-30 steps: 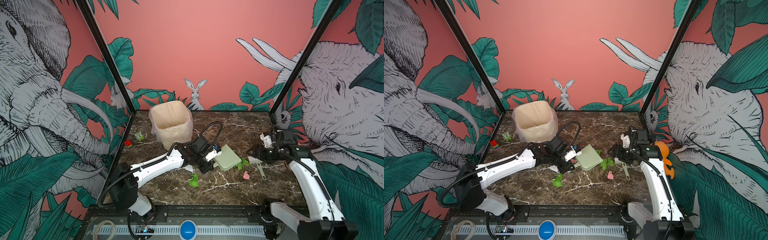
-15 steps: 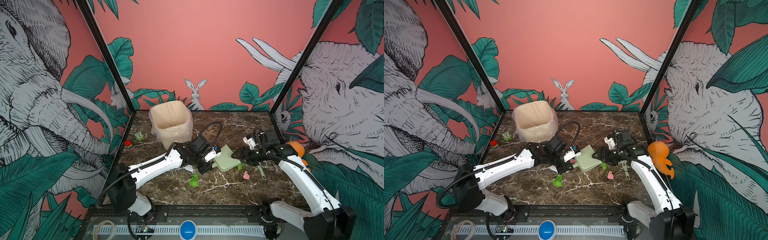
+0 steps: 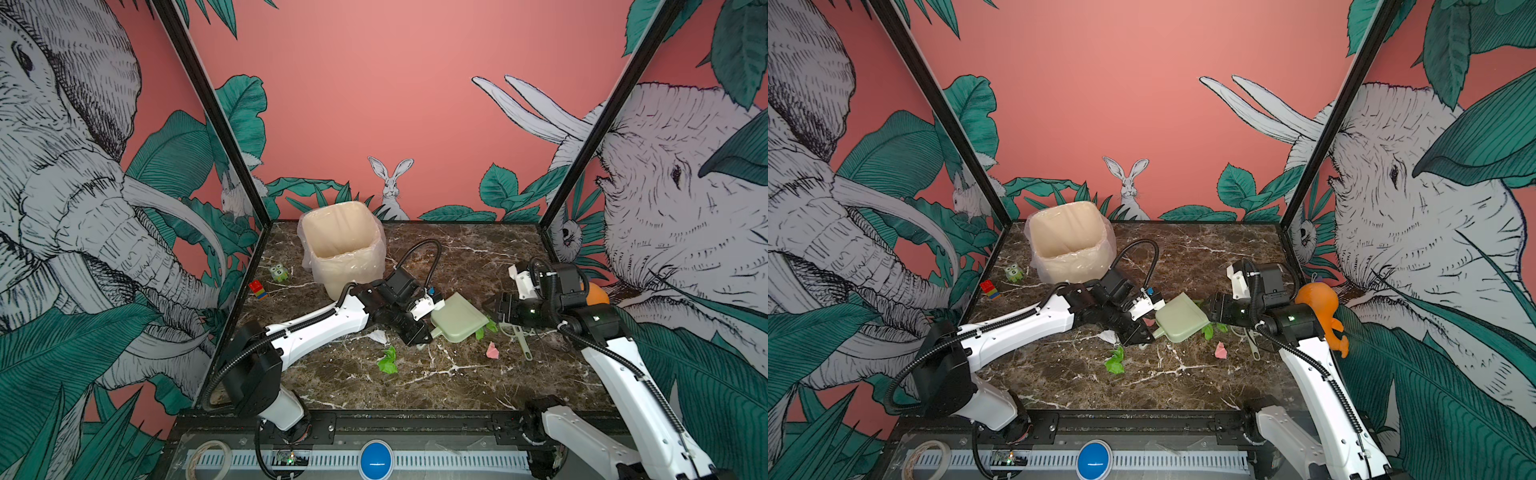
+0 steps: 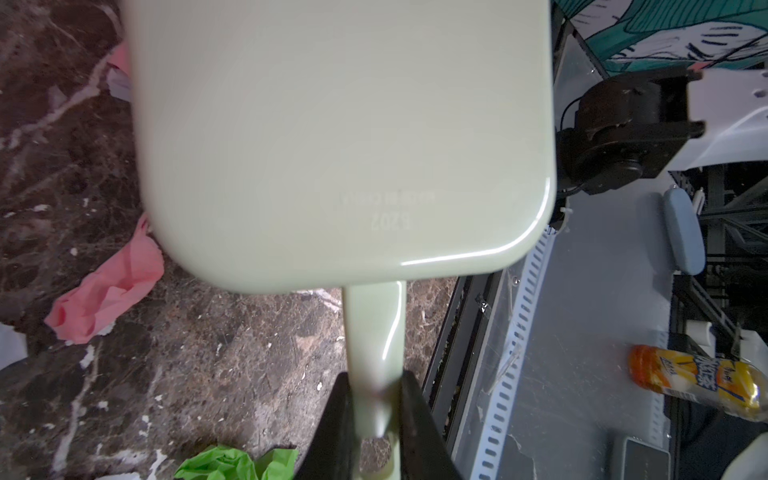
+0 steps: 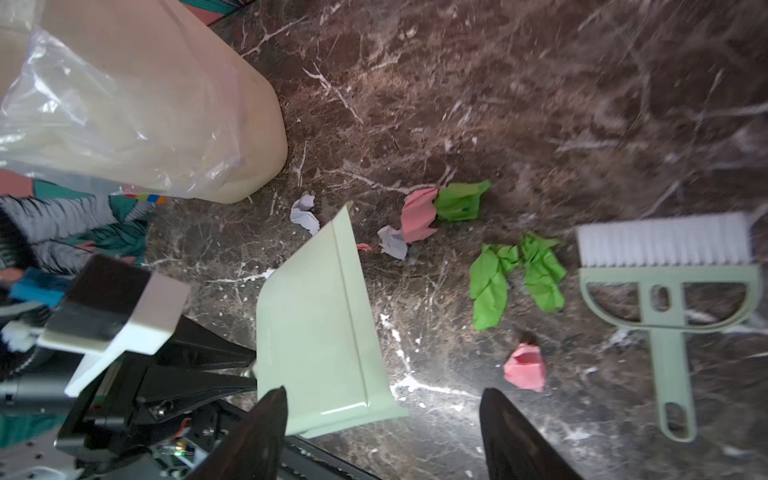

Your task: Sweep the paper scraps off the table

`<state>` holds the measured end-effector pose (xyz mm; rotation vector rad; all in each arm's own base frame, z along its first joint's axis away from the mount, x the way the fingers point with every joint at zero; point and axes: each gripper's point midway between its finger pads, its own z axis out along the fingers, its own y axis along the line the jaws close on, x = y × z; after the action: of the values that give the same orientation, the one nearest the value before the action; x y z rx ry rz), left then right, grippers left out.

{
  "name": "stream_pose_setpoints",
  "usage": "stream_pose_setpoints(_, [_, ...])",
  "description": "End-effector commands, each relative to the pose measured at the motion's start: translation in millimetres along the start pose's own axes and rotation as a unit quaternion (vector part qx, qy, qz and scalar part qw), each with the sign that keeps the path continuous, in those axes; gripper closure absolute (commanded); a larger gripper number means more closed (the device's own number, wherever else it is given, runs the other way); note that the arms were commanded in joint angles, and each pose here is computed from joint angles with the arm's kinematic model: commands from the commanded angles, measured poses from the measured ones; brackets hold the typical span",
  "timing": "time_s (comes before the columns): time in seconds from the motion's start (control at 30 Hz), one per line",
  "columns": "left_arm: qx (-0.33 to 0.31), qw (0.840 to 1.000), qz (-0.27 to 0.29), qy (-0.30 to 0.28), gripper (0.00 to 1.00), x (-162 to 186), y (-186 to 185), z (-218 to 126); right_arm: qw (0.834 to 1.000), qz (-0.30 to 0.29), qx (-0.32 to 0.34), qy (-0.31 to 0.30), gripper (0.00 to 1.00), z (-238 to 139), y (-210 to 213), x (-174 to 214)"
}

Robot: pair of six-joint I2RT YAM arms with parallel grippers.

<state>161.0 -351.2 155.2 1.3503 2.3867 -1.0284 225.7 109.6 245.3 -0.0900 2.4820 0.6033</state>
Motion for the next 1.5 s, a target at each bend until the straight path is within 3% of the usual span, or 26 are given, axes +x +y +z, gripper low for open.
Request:
stream_pose_setpoints(0.0, [0.04, 0.999, -0.015, 0.029, 0.93, 8, -11, -7, 0.988, -0.147, 0.034, 0.037, 0.26, -9, 0, 16])
stream_pose_setpoints(0.1, [0.049, 0.997, -0.027, 0.058, 0.93, 20, -14, -11, 0.959, -0.277, 0.033, 0.04, 0.23, -6, 18, 28])
stream_pose_setpoints(0.23, [0.056, 0.995, -0.038, 0.068, 0.94, 27, -21, -18, 0.9, -0.435, 0.008, 0.012, 0.22, 0, 43, 45])
stream_pose_setpoints(0.33, [0.055, 0.995, -0.043, 0.071, 0.94, 33, -23, -23, 0.846, -0.533, -0.012, -0.024, 0.21, 2, 58, 54])
stream_pose_setpoints(0.37, [0.054, 0.995, -0.044, 0.074, 0.94, 35, -24, -24, 0.815, -0.578, -0.019, -0.029, 0.21, 4, 62, 60])
stream_pose_setpoints(0.43, [0.054, 0.995, -0.043, 0.077, 0.94, 37, -25, -27, 0.771, -0.636, -0.006, -0.015, 0.21, 13, 61, 68])
stream_pose_setpoints(0.53, [0.057, 0.995, -0.041, 0.075, 0.94, 36, -28, -30, 0.732, -0.681, -0.002, 0.008, 0.21, 27, 62, 74])
stream_pose_setpoints(0.77, [0.065, 0.995, -0.034, 0.072, 0.95, 33, -32, -34, 0.692, -0.722, -0.004, 0.008, 0.21, 42, 65, 79])
stream_pose_setpoints(0.9, [0.08, 0.994, -0.032, 0.071, 0.95, 30, -37, -38, 0.681, -0.732, -0.006, 0.018, 0.22, 45, 57, 89])
stream_pose_setpoints(1.07, [0.11, 0.99, -0.037, 0.076, 0.94, 28, -48, -40, 0.672, -0.74, 0.02, -0.018, 0.26, 56, 56, 82])
stream_pose_setpoints(1.3, [0.12, 0.987, -0.036, 0.099, 0.94, 36, -50, -39, 0.661, -0.748, 0.019, -0.063, 0.48, 70, 74, 71])
stream_pose_setpoints(1.47, [0.112, 0.988, -0.033, 0.103, 0.94, 35, -46, -38, 0.656, -0.752, -0.003, -0.059, 0.78, 67, 79, 75])
